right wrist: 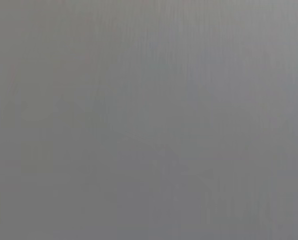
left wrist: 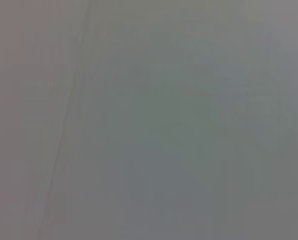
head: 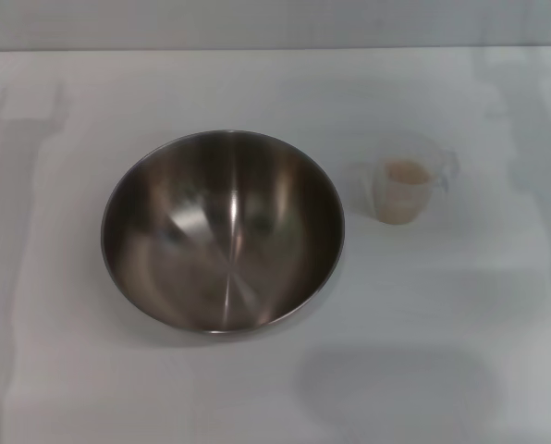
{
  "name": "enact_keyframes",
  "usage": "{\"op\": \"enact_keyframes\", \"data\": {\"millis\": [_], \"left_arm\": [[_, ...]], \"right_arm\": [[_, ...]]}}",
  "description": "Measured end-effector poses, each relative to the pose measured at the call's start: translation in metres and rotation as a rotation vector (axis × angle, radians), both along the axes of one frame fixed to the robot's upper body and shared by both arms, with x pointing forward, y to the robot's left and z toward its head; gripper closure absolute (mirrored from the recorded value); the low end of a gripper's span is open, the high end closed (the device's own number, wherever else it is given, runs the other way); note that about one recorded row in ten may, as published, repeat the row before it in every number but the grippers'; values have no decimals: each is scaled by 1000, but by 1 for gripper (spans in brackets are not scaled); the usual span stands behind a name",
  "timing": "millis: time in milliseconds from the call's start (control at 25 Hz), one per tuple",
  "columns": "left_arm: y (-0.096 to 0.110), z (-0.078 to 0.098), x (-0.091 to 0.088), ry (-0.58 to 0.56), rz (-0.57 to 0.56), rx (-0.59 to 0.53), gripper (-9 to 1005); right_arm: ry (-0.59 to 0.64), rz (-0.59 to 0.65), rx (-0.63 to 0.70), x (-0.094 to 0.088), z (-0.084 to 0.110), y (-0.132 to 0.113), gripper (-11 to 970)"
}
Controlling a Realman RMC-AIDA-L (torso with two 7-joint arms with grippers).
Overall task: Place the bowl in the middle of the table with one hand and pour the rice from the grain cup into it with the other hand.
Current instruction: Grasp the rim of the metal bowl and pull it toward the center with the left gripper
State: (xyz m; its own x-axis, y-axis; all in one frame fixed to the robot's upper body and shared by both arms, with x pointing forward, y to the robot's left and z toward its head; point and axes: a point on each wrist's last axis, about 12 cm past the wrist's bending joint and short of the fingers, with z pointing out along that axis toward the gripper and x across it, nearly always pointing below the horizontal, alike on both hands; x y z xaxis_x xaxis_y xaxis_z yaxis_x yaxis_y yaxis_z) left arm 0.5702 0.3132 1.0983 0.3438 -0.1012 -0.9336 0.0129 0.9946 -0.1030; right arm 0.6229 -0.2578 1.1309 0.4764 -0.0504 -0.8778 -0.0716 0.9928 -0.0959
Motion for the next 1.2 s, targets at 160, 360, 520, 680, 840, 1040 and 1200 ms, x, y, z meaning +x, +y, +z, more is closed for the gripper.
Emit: {"op": "enact_keyframes", "data": {"millis": [160, 360, 520, 680, 840, 1040, 1200], "left_arm": [[1, 29, 28, 223, -3, -68, 202], [-19, 74, 37, 518, -83, -56, 203], [-37, 103, 26, 758, -147, 24, 204], [-51, 127, 3, 928, -242, 140, 205], [-61, 137, -21, 1047, -366, 214, 206], [-63, 131, -37, 1168, -419, 249, 207], [-66, 118, -42, 1249, -448, 259, 208]], "right_arm": [[-1, 1, -4, 0, 0, 0, 412], [3, -7, -6, 0, 0, -3, 412], [7, -10, -9, 1, 0, -4, 410], [7, -7, -15, 2, 1, -4, 410], [9, -9, -21, 2, 1, -5, 411], [9, -11, -27, 3, 1, -7, 411], [9, -14, -30, 3, 1, -8, 411]]}}
